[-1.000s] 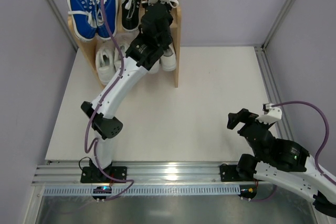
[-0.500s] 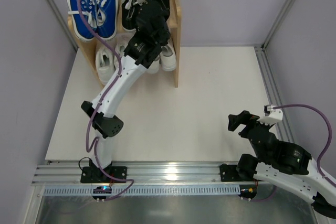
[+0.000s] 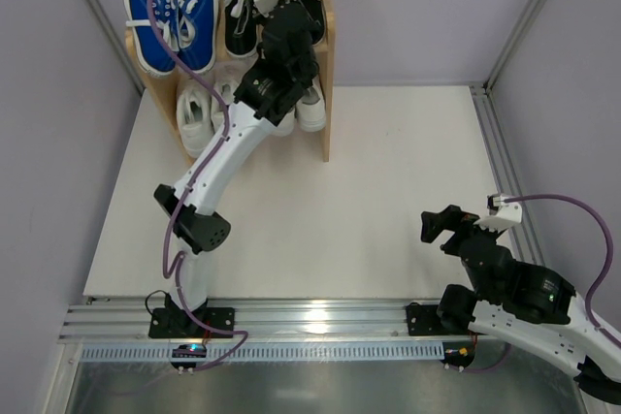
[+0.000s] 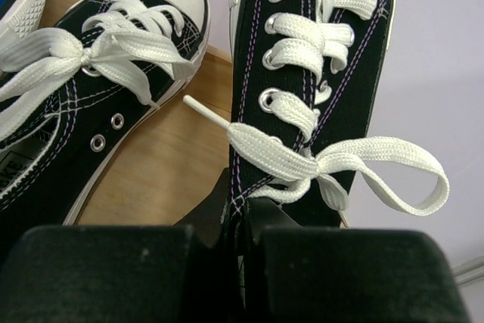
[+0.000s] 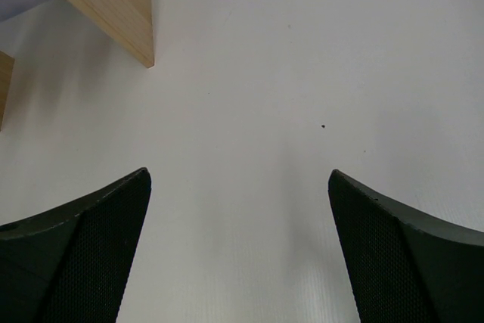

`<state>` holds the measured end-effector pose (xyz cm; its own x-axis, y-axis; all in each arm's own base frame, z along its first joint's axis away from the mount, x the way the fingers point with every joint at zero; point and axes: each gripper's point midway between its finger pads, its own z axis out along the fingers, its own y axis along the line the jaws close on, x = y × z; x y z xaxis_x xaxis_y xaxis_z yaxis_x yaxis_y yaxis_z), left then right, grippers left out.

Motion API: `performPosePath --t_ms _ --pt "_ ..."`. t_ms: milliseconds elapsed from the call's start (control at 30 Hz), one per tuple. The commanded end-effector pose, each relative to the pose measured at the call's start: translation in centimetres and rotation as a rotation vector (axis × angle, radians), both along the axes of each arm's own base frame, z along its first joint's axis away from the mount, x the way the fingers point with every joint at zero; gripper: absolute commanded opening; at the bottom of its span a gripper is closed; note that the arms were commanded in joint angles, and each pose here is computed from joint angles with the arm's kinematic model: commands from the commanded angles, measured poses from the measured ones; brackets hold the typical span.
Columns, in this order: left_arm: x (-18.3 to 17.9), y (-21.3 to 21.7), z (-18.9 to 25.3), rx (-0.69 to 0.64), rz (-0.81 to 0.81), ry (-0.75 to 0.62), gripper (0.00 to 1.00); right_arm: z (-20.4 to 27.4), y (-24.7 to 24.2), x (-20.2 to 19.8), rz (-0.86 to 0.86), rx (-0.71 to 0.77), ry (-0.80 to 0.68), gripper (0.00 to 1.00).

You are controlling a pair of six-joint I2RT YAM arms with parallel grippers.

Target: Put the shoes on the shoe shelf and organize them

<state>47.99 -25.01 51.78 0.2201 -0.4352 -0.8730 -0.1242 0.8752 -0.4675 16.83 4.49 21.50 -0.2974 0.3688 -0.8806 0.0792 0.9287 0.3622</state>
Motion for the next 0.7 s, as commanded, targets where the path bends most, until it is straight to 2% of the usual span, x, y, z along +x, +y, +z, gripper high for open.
performPosePath --t_ms 0,167,667 --pt "-3.0 2.4 6.1 -0.146 -0.032 -0.130 0.00 0.6 0.1 0.2 0.002 0.008 -0.026 1.00" --pt "-3.9 3.1 7.1 -0.127 -0.033 -0.136 0.00 0.4 0.3 0.4 0.002 -0.005 -0.026 1.00" --pt "-3.4 2.3 4.7 -0.066 -0.055 -0.056 0.00 0.2 0.2 0.4 -0.006 -0.002 -0.023 1.00"
